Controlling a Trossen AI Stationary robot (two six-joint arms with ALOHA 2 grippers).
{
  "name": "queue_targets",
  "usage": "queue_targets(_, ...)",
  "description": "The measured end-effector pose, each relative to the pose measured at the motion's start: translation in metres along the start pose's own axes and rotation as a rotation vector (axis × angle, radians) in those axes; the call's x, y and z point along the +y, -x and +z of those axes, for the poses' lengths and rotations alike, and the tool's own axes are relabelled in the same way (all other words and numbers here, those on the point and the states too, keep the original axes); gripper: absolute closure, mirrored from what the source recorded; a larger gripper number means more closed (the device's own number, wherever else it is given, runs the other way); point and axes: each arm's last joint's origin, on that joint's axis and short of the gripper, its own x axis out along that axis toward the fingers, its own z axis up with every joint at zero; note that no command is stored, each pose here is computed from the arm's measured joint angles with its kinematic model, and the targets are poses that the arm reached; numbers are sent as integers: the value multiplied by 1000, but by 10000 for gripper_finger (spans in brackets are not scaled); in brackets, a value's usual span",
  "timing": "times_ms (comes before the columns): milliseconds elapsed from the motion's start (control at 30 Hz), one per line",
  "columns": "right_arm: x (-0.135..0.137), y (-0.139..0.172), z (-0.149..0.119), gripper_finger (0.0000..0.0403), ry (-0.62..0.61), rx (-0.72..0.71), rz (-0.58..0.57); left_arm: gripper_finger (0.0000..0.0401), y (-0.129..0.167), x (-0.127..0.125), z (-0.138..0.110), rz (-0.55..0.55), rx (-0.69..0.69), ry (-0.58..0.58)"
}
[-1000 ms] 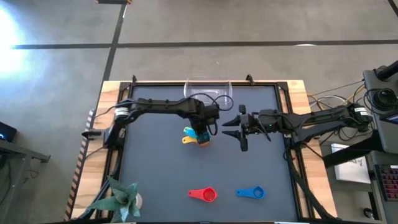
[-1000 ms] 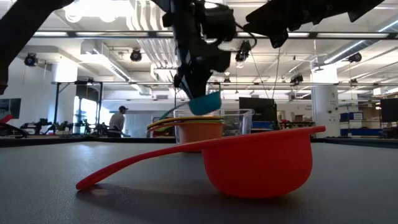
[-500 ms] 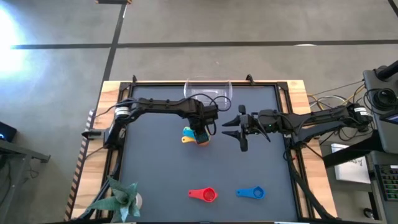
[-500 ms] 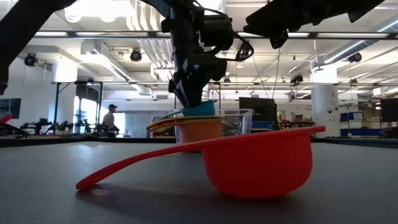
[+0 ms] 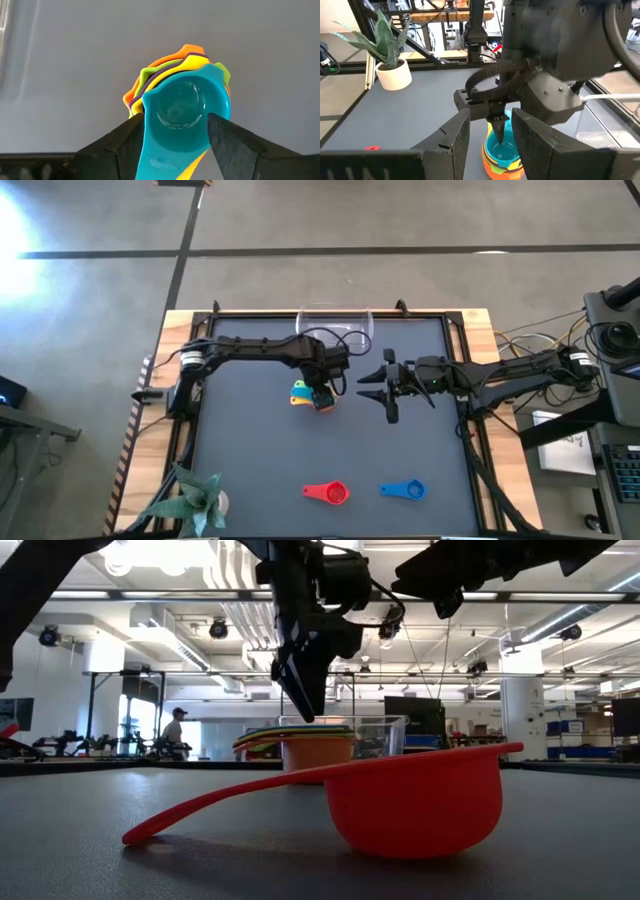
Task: Nest measuring cups in basket
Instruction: Stack the red measuring cup on top of the light blue measuring cup
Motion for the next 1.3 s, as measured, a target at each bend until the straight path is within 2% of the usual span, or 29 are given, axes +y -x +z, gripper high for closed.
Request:
queue_targets(167, 0, 0, 0, 268, -1, 1, 0, 200, 19, -1, -3, -3, -16, -5)
queue_targets(300, 0, 0, -2, 268, -1, 16, 0, 206, 63, -6, -12, 0, -143, -22)
queue_targets(433, 0, 0, -5, 268, 11, 49, -2, 216, 103, -20, -47, 52, -281, -47)
queue_targets(567, 0, 0, -6, 268, 17, 54, -1, 226, 124, -32, -91, -26, -469, 3)
queue_targets(700, 2, 0, -3, 268, -15, 48, 5, 233, 123, -50, -133, -94, -686, 30)
queue_targets(867, 16, -3, 6, 268, -37, 49, 60, 240, 114, -66, -171, -117, -916, 32)
queue_targets(967, 34, -10, 9, 268, -24, 136, 109, 243, 106, -74, -188, -128, -1022, 25)
queue_targets(1100, 64, -27, 9, 268, 15, 286, 71, 244, 91, -81, -203, -142, -1136, -6)
queue_targets(1200, 88, -43, 3, 268, 56, 415, 69, 244, 79, -83, -210, -169, -1177, -28)
queue_targets(1300, 108, -60, -2, 268, 34, 502, 78, 244, 71, -81, -214, -175, -1187, -29)
